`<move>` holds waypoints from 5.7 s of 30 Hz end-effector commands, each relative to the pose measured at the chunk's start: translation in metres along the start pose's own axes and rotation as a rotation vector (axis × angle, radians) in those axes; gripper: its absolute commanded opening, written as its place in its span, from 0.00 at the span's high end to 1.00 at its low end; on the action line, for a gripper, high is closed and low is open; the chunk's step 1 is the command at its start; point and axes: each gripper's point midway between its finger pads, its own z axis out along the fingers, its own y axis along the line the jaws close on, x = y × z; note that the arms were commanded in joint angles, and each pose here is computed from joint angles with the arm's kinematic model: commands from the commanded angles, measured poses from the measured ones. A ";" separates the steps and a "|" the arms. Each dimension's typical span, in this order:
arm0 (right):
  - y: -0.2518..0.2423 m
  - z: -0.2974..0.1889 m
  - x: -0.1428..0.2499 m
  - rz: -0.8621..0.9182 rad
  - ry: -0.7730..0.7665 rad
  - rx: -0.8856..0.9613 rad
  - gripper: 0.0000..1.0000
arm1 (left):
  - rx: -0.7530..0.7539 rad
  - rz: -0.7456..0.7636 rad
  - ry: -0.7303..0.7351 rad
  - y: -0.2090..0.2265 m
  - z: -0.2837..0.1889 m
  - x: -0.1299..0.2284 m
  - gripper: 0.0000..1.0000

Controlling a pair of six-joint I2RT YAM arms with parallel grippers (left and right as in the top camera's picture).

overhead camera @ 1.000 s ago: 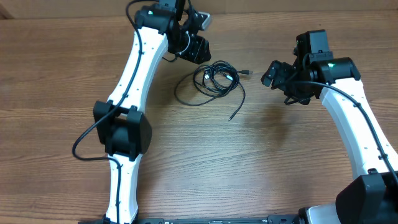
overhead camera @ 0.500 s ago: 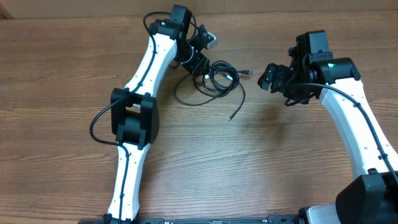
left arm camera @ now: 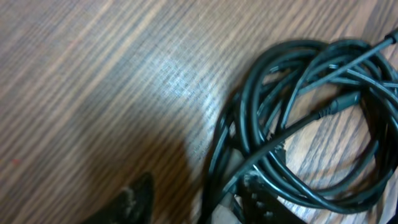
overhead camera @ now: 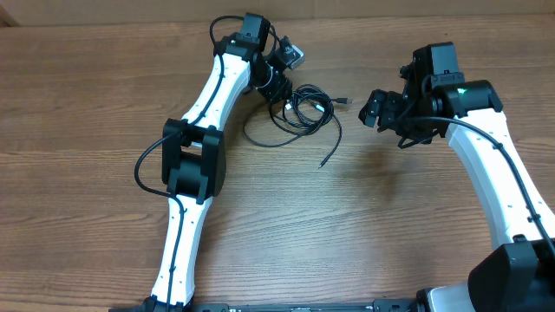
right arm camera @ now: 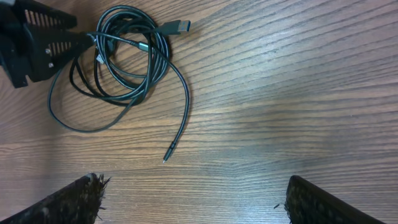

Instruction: Untangle cables

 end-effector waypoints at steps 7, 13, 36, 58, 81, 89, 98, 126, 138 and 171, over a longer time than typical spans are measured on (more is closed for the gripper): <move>0.002 0.003 0.004 -0.006 0.016 -0.015 0.08 | 0.025 -0.074 0.043 -0.004 0.017 0.016 0.96; 0.015 0.002 0.001 -0.014 0.012 -0.089 0.08 | -0.033 -0.248 0.012 -0.004 -0.033 -0.009 0.96; 0.075 -0.005 -0.013 -0.113 -0.054 -0.332 0.08 | 0.022 -0.159 -0.608 -0.156 -0.371 -0.135 0.96; 0.110 0.001 0.001 -0.193 -0.049 -0.372 0.08 | -0.224 0.023 -1.426 -0.230 -0.652 -0.154 0.96; 0.094 0.008 0.000 -0.089 -0.056 -0.255 0.08 | -0.205 -0.200 -0.853 -0.163 -0.480 -0.132 0.96; 0.027 0.012 -0.003 0.119 -0.053 -0.002 0.04 | -0.150 -0.326 -0.520 -0.110 -0.341 -0.121 0.96; -0.042 0.000 -0.006 0.265 -0.008 0.095 0.01 | -0.006 -0.294 -0.341 -0.115 -0.224 -0.125 0.96; -0.112 -0.023 -0.021 0.364 -0.017 0.028 0.00 | 0.018 -0.378 -0.197 -0.111 -0.164 -0.103 0.09; -0.111 -0.023 -0.021 0.363 -0.020 0.027 0.00 | -0.273 -0.572 0.118 -0.053 -0.138 -0.003 0.14; -0.094 -0.018 -0.023 0.280 -0.021 0.014 0.00 | -0.137 -0.718 0.342 -0.013 -0.063 0.140 0.66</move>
